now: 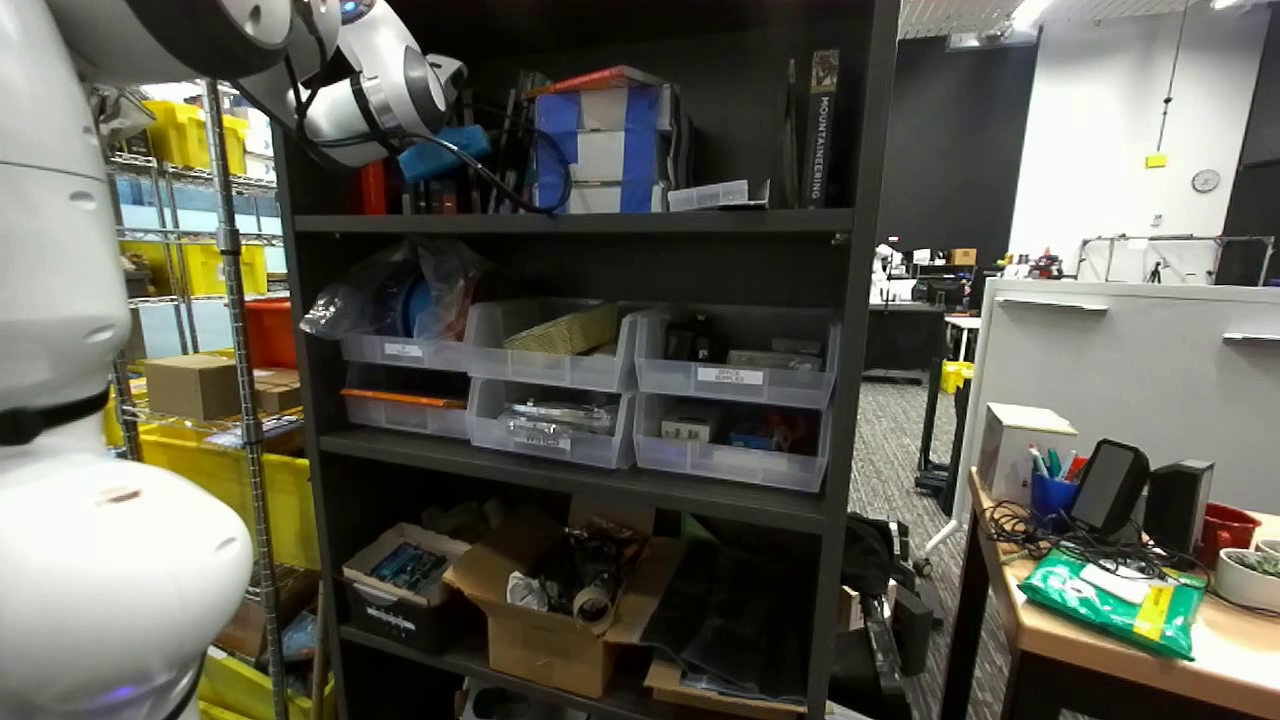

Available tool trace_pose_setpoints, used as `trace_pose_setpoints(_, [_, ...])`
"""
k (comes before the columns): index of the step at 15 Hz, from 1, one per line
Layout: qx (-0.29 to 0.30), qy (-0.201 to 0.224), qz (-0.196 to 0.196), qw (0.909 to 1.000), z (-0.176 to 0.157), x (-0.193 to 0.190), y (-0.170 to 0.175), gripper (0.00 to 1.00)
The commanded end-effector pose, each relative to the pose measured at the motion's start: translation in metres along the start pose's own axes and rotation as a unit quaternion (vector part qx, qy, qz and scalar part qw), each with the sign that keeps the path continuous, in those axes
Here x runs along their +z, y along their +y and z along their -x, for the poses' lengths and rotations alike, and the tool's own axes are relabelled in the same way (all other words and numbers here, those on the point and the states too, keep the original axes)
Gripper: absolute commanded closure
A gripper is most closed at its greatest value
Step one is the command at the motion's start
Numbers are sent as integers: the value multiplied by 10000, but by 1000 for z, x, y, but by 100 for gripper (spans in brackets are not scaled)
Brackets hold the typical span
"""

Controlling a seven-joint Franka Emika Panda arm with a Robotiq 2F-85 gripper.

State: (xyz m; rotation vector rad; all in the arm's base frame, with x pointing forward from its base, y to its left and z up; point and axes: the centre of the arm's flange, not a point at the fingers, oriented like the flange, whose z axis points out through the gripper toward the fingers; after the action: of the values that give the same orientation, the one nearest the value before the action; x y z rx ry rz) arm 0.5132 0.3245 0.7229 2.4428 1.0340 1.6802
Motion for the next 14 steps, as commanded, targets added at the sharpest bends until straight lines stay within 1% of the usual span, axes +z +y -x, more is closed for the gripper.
trace_pose_setpoints(1, [-53,77,46,9999,-8,6,1,46])
trace_pose_setpoints(2, [-49,69,40,10000,-8,7,0,42])
trace_pose_setpoints(3, [-41,60,23,10000,-8,8,-2,35])
trace_pose_setpoints(4, [-42,52,9,10000,-8,10,-3,30])
trace_pose_setpoints(6, [-48,37,-20,10000,-8,13,-7,26])
trace_pose_setpoints(7, [-56,33,-17,10000,-9,14,-6,27])
trace_pose_setpoints(8, [-58,30,-14,10000,-9,16,-6,31])
trace_pose_setpoints(9, [-68,23,-9,10000,-9,17,-5,41])
trace_pose_setpoints(10, [-74,16,-8,10000,-9,19,-5,48])
trace_pose_setpoints(11, [-87,17,-20,10000,-9,21,-5,59])
trace_pose_setpoints(14, [-153,15,-54,9999,-11,30,-9,84])
